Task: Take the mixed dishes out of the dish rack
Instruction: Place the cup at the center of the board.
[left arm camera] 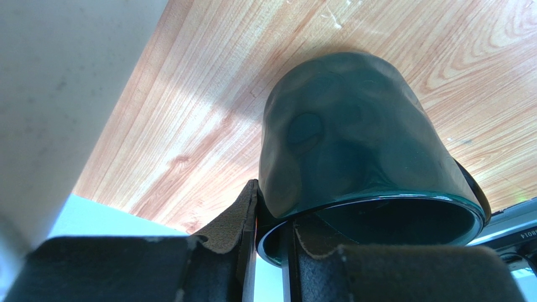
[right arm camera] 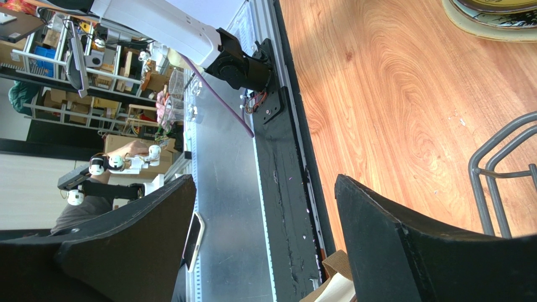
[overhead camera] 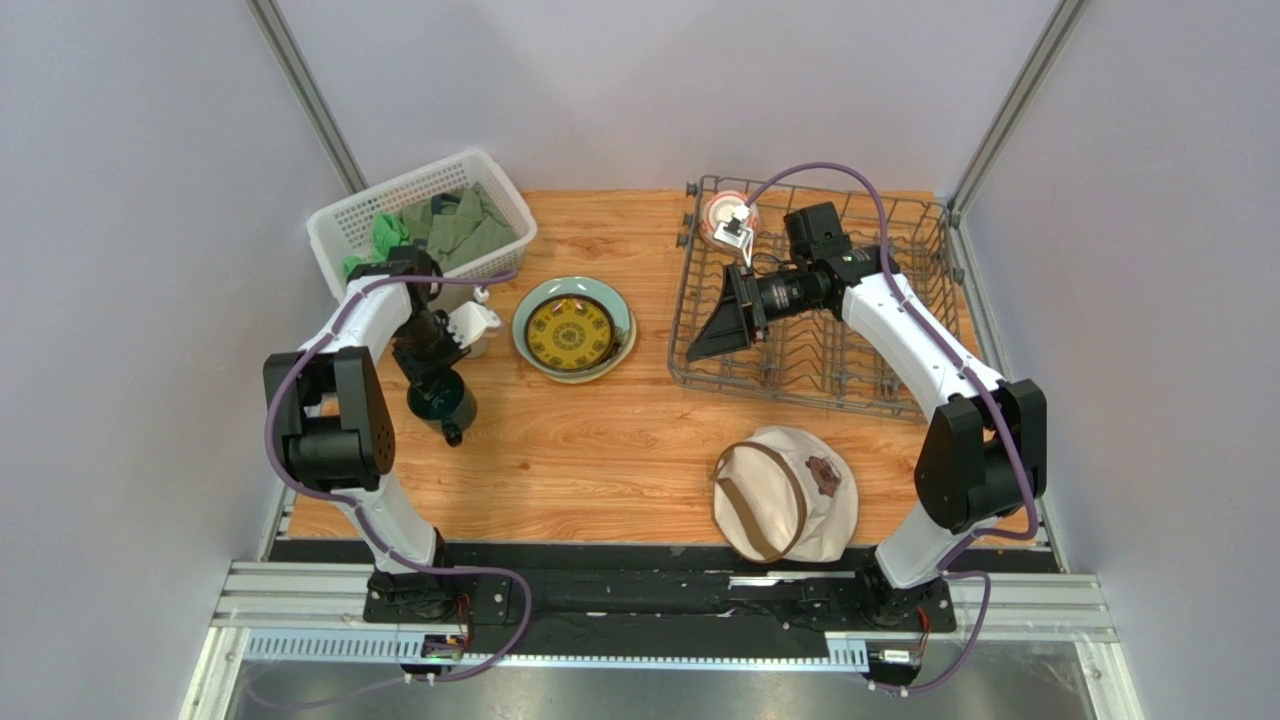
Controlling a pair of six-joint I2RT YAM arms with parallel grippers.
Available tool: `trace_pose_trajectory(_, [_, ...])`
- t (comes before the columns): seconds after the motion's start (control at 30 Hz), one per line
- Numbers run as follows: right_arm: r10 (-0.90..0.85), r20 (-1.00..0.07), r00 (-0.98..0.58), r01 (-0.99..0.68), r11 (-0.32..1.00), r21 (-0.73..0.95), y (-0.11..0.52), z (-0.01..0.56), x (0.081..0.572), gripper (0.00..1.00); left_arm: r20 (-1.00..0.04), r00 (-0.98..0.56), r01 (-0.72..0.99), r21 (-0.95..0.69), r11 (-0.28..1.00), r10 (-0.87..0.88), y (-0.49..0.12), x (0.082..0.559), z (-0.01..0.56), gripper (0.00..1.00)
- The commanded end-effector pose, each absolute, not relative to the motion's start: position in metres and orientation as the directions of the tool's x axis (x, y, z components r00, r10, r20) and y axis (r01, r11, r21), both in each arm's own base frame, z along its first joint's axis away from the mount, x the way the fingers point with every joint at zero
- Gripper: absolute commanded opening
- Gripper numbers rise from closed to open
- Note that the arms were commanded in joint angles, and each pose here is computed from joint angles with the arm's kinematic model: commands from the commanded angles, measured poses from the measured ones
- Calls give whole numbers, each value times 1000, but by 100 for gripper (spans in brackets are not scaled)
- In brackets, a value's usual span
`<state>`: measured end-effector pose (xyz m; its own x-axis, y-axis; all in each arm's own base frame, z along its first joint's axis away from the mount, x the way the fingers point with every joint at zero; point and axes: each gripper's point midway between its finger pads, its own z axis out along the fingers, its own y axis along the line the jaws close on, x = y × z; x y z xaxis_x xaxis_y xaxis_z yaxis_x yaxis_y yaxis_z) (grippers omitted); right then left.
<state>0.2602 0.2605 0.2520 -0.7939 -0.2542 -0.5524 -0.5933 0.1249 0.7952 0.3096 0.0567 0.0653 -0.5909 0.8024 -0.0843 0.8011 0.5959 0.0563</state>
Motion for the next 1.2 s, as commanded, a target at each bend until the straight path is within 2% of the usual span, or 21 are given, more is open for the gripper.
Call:
trace_pose_trajectory(0.0, [-251, -608, -753, -646, 104, 756, 260, 265, 256, 85, -125, -595, 787, 113, 607, 794, 59, 314, 84, 23])
trace_pose_trajectory(0.9, [-251, -618, -745, -656, 109, 747, 260, 266, 256, 85, -165, -592, 769, 178, 614, 789, 60, 327, 102, 37])
trace_pose_trajectory(1.1, [-254, -638, -727, -682, 158, 714, 257, 263, 259, 85, -200, -597, 744, 224, 630, 777, 61, 340, 110, 38])
trace_pose_trajectory(1.17, [-253, -653, -714, -700, 217, 681, 254, 260, 265, 86, -213, -596, 737, 237, 633, 774, 61, 344, 113, 38])
